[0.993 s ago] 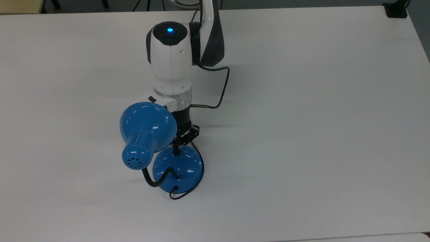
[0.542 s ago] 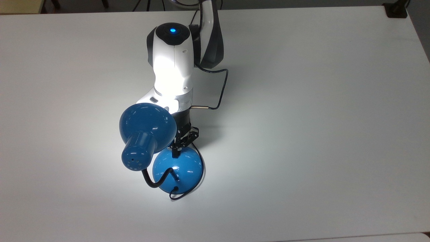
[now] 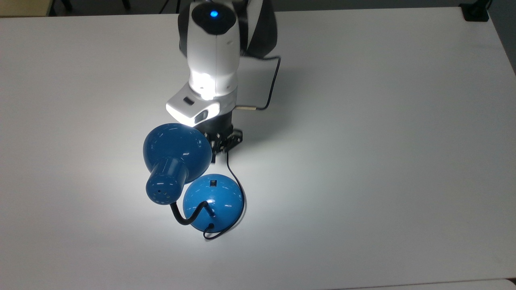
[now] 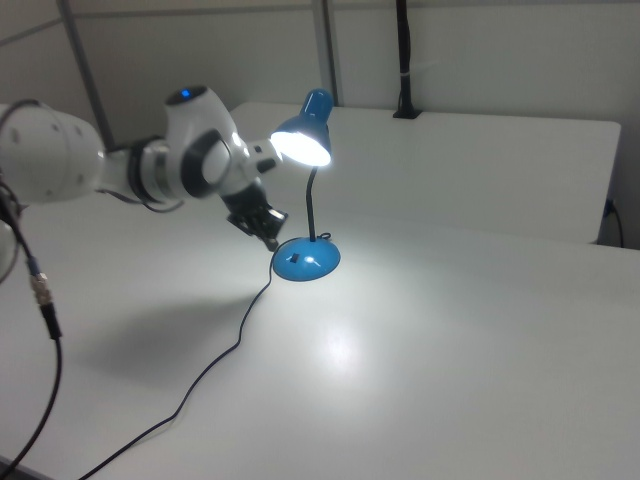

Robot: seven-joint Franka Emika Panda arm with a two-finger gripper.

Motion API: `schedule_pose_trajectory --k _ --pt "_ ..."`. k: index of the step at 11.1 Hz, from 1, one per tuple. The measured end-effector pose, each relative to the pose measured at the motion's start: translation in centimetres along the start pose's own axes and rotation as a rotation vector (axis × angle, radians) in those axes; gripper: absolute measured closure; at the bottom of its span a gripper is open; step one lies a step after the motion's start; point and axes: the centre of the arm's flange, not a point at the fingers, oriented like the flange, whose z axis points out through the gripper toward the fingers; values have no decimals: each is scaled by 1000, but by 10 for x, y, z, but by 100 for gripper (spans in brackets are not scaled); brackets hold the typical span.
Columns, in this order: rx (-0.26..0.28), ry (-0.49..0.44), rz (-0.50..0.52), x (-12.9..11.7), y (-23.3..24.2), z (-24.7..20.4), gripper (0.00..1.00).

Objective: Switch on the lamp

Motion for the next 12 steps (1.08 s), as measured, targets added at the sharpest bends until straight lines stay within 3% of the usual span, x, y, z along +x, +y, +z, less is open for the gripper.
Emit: schedule_pose_trajectory --k 3,5,7,10,11,12 --pt "-38 -172 -46 -28 -28 -101 93" --pt "-33 -252 -40 -49 -34 -151 83" --pt "5 -276 -6 -61 -27 -189 56" --pt "4 -291 16 -69 -14 -208 11" --pt "2 -300 24 -71 -10 -210 0" --pt "1 -297 32 -71 -5 -212 0"
